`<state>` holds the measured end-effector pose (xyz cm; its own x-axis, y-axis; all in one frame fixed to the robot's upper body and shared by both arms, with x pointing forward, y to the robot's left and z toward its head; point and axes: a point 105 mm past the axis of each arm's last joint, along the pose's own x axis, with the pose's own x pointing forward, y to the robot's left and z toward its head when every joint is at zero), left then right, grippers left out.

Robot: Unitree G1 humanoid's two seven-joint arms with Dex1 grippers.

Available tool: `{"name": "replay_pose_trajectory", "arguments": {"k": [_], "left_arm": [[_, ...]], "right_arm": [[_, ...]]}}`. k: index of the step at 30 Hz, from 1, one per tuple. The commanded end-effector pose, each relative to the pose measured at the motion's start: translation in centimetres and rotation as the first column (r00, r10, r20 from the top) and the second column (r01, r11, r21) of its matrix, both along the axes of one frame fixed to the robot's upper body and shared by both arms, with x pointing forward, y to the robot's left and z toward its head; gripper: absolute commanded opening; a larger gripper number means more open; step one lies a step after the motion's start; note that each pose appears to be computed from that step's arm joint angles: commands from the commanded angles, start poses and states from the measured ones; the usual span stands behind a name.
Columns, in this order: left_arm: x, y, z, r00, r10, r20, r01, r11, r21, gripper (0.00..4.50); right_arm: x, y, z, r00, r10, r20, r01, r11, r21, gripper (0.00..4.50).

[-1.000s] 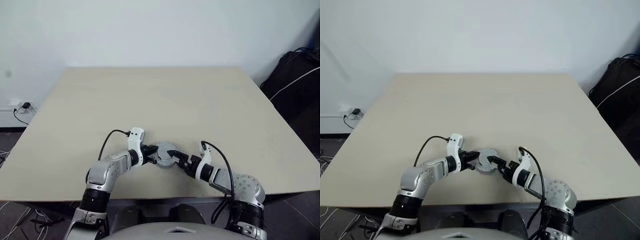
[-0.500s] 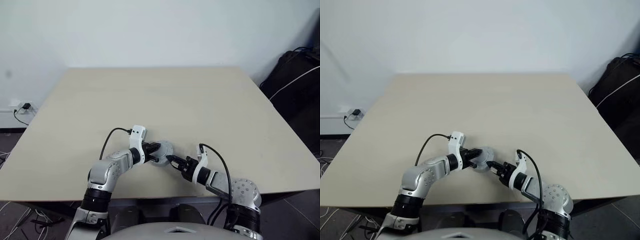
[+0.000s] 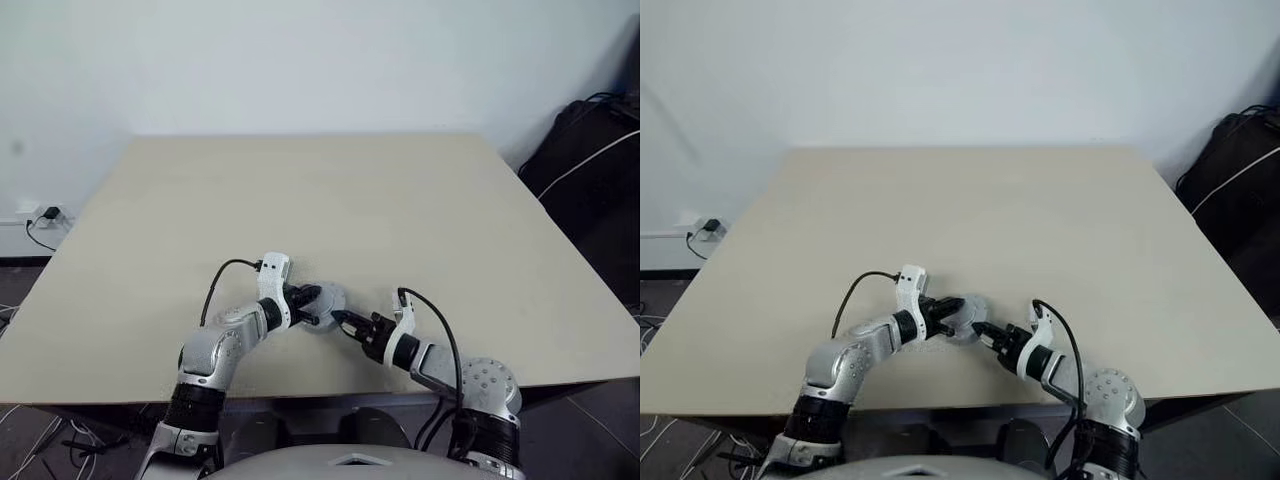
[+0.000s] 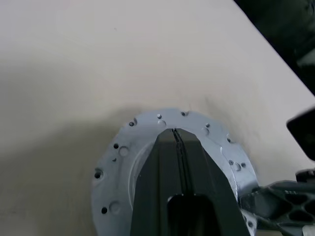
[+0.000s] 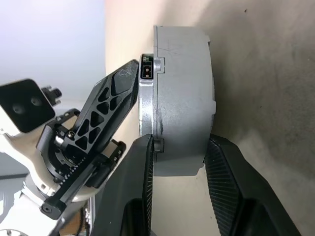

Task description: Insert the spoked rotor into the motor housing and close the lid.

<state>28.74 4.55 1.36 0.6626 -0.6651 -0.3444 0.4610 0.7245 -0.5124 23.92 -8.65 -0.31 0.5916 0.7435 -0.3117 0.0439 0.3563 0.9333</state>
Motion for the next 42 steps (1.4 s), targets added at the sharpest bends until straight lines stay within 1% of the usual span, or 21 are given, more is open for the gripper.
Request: {"name": "replay_pose_trajectory", "arguments": {"k": [1, 5, 8, 10, 11, 13, 16, 17, 20, 22, 23, 25, 29, 32, 38, 42], "left_arm": [[1.5, 2.0, 2.0, 0.981, 0.177, 0.076, -0.170, 0.981, -0.088, 0.00], [1.3, 4.6, 2.5, 0.945, 0.325, 0.043, -0.312, 0.931, -0.191, 0.00], [0.7, 6.3, 2.4, 0.920, 0.393, 0.001, -0.380, 0.890, -0.252, 0.00], [-0.8, 7.0, 2.2, 0.915, 0.391, -0.099, -0.397, 0.833, -0.386, 0.00], [-1.5, 7.0, 2.2, 0.919, 0.375, -0.125, -0.391, 0.814, -0.429, 0.17], [-3.0, 7.0, 2.0, 0.914, 0.360, -0.189, -0.405, 0.773, -0.488, 0.55], [-4.1, 7.0, 1.9, 0.902, 0.351, -0.251, -0.432, 0.719, -0.545, 1.54], [-4.5, 7.1, 1.9, 0.894, 0.354, -0.274, -0.447, 0.689, -0.571, 1.88], [-5.1, 7.2, 1.9, 0.870, 0.363, -0.333, -0.492, 0.603, -0.628, 2.84], [-5.4, 7.1, 1.9, 0.864, 0.359, -0.353, -0.503, 0.577, -0.644, 3.48], [-5.5, 7.0, 2.0, 0.861, 0.354, -0.365, -0.507, 0.551, -0.663, 3.87], [-5.6, 6.7, 2.2, 0.860, 0.340, -0.381, -0.509, 0.512, -0.691, 4.47], [-5.7, 5.7, 2.5, 0.869, 0.304, -0.390, -0.493, 0.488, -0.720, 4.50], [-5.7, 4.9, 3.2, 0.884, 0.270, -0.381, -0.466, 0.452, -0.761, 4.50], [-5.5, 3.5, 5.5, 0.932, 0.209, -0.296, -0.356, 0.377, -0.855, 4.50], [-5.6, 2.8, 5.7, 0.942, 0.171, -0.288, -0.331, 0.356, -0.874, 4.50]], "right_arm": [[0.7, 0.4, 1.3, 0.998, -0.025, 0.059, 0.023, 0.999, 0.031, 1.20], [0.7, 0.3, 1.3, 0.998, -0.038, 0.058, 0.036, 0.998, 0.043, 1.20], [0.7, 0.4, 1.3, 0.997, -0.041, 0.059, 0.038, 0.998, 0.055, 1.20], [0.8, 0.6, 1.7, 0.996, -0.047, 0.073, 0.040, 0.995, 0.090, 1.20], [0.8, 0.7, 2.0, 0.995, -0.050, 0.082, 0.041, 0.993, 0.109, 1.20], [0.9, 0.9, 2.9, 0.993, -0.048, 0.111, 0.030, 0.987, 0.159, 1.20], [1.0, 1.0, 3.8, 0.989, -0.050, 0.136, 0.022, 0.980, 0.198, 1.20], [1.1, 1.1, 4.2, 0.988, -0.055, 0.147, 0.022, 0.976, 0.215, 1.20], [1.6, 1.0, 5.3, 0.981, -0.079, 0.178, 0.030, 0.964, 0.263, 1.20], [1.7, 1.0, 5.8, 0.977, -0.087, 0.193, 0.030, 0.960, 0.279, 1.20], [1.9, 1.1, 6.4, 0.974, -0.092, 0.208, 0.027, 0.956, 0.293, 1.20], [2.3, 1.4, 7.3, 0.968, -0.091, 0.233, 0.015, 0.950, 0.311, 1.20], [2.6, 1.9, 8.3, 0.963, -0.075, 0.259, -0.012, 0.948, 0.317, 1.20], [2.4, 2.4, 8.7, 0.963, -0.047, 0.265, -0.041, 0.948, 0.314, 1.20], [1.5, 3.6, 8.6, 0.966, 0.044, 0.256, -0.115, 0.956, 0.268, 1.20], [0.9, 3.9, 8.6, 0.966, 0.073, 0.248, -0.140, 0.955, 0.262, 1.20]]}}
